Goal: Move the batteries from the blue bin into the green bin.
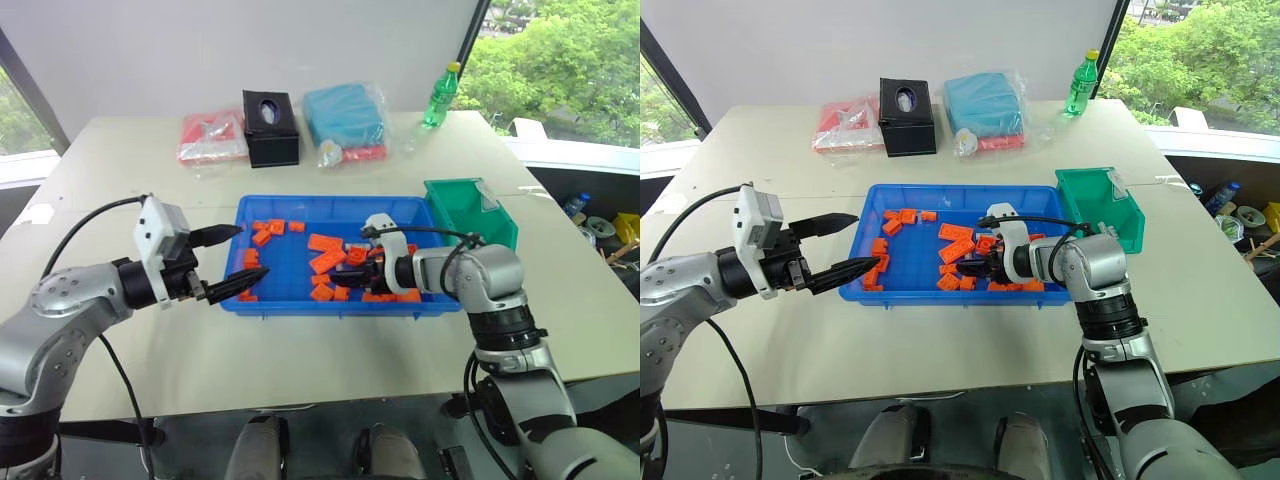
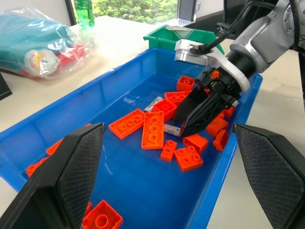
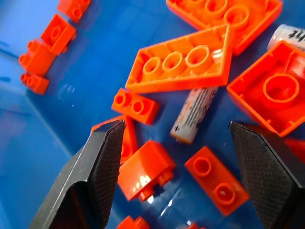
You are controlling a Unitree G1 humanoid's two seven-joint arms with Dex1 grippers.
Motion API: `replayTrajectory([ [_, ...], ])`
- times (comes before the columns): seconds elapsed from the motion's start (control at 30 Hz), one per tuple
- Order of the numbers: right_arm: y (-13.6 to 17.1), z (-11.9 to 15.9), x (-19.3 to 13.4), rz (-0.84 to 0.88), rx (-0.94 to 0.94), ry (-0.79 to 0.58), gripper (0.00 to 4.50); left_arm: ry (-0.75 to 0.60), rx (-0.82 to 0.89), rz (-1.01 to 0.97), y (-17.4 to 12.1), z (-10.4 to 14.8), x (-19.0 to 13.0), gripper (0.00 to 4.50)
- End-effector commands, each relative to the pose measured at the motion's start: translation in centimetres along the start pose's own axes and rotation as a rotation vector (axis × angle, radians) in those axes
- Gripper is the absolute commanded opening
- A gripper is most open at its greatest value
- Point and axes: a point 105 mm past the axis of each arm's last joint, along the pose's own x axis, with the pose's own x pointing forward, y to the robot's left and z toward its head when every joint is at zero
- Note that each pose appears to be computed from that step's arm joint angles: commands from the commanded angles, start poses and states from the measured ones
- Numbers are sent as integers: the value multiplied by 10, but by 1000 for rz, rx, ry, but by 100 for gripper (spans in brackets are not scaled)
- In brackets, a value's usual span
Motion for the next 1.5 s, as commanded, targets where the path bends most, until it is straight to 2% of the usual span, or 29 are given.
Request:
replayTrajectory([
  [0.03,3,10,3,-5,-52,-26,358,-26,43,6,1,12,-2,450],
  [0.27,8,10,12,-20,-186,-17,358,-36,46,6,2,14,1,450],
  [0.37,13,6,13,-1,-233,-1,273,-34,45,0,1,13,1,450],
  [0.53,20,8,6,21,-239,-11,13,-29,42,-14,0,13,2,450],
  [0.57,21,12,2,26,-233,-28,3,-28,42,-18,0,12,2,450],
  [0.73,21,45,-30,18,-219,-153,3,-23,45,-38,-1,13,3,450],
  [0.87,7,71,-64,-33,-162,-253,3,-21,45,-42,2,13,3,450],
  [1.03,22,62,-48,13,-248,-224,3,-18,44,-52,4,14,4,450],
  [1.13,38,52,-31,61,-376,-181,88,-11,42,-73,3,14,5,450],
  [1.27,49,49,-6,89,-540,-140,289,33,53,-111,0,12,-1,450],
  [1.5,59,35,26,166,-676,-17,289,127,75,-192,-10,7,-16,450],
])
